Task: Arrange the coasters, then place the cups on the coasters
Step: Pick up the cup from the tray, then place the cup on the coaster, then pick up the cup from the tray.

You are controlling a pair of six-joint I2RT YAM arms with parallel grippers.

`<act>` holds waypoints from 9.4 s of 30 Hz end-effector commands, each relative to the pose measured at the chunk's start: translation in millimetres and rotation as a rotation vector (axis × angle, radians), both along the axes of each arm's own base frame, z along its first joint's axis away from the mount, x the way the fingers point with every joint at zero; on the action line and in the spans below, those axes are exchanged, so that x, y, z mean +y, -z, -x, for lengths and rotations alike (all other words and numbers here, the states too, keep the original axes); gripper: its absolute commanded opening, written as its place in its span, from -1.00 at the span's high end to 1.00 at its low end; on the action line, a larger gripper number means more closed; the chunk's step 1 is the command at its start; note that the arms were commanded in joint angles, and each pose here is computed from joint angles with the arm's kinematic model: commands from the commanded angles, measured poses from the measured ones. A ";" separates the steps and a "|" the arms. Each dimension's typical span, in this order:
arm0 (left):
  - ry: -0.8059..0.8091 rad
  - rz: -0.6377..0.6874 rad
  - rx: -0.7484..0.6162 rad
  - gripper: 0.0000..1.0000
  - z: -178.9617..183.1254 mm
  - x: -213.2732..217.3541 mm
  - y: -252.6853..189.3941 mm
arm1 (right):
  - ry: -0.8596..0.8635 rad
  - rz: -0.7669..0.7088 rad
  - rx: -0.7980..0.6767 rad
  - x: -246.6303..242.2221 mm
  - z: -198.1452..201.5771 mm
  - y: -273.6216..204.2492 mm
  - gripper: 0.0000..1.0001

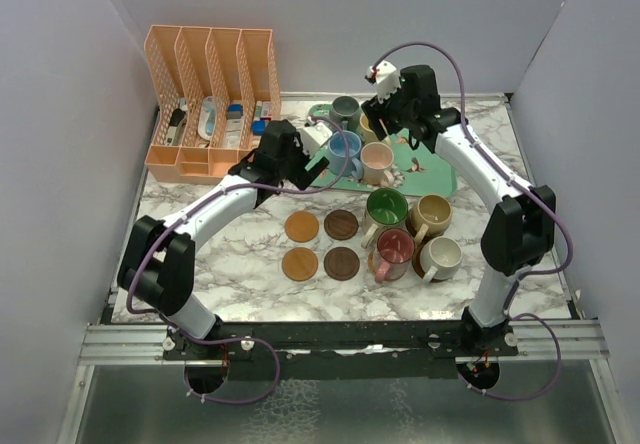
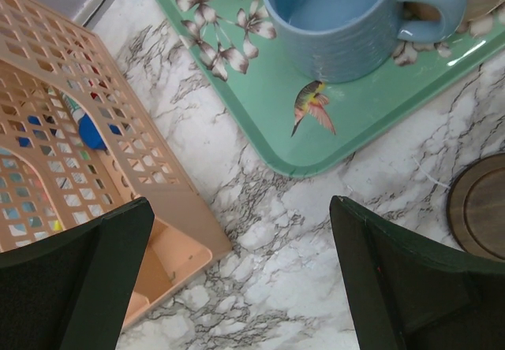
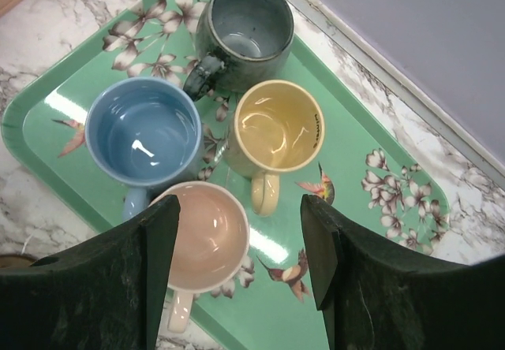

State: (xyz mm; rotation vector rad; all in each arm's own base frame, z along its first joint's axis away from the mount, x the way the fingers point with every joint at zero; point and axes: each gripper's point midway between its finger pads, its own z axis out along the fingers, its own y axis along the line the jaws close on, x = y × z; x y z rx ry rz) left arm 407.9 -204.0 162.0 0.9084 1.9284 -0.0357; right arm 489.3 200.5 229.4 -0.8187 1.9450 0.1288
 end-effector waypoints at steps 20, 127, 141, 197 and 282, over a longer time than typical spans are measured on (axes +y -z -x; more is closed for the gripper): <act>-0.168 0.427 0.186 -0.69 -71.1 -82.3 8.1 | 0.136 -0.097 0.013 -21.7 -2.8 21.0 -0.23; 0.181 0.308 0.284 1.00 -56.9 -86.4 -51.9 | 0.111 -0.264 -0.019 -94.5 11.1 -8.4 -0.17; 0.228 0.284 0.305 1.00 -25.7 -87.1 -47.6 | 0.109 -0.264 0.016 -95.3 8.9 4.7 -0.17; 0.296 0.178 0.485 1.00 56.7 -110.9 35.4 | 0.101 -0.264 0.056 -99.3 6.8 19.7 -0.17; 0.230 0.144 0.187 -0.20 45.0 -77.7 -41.5 | -0.093 -0.276 0.387 -35.1 10.7 102.1 -0.09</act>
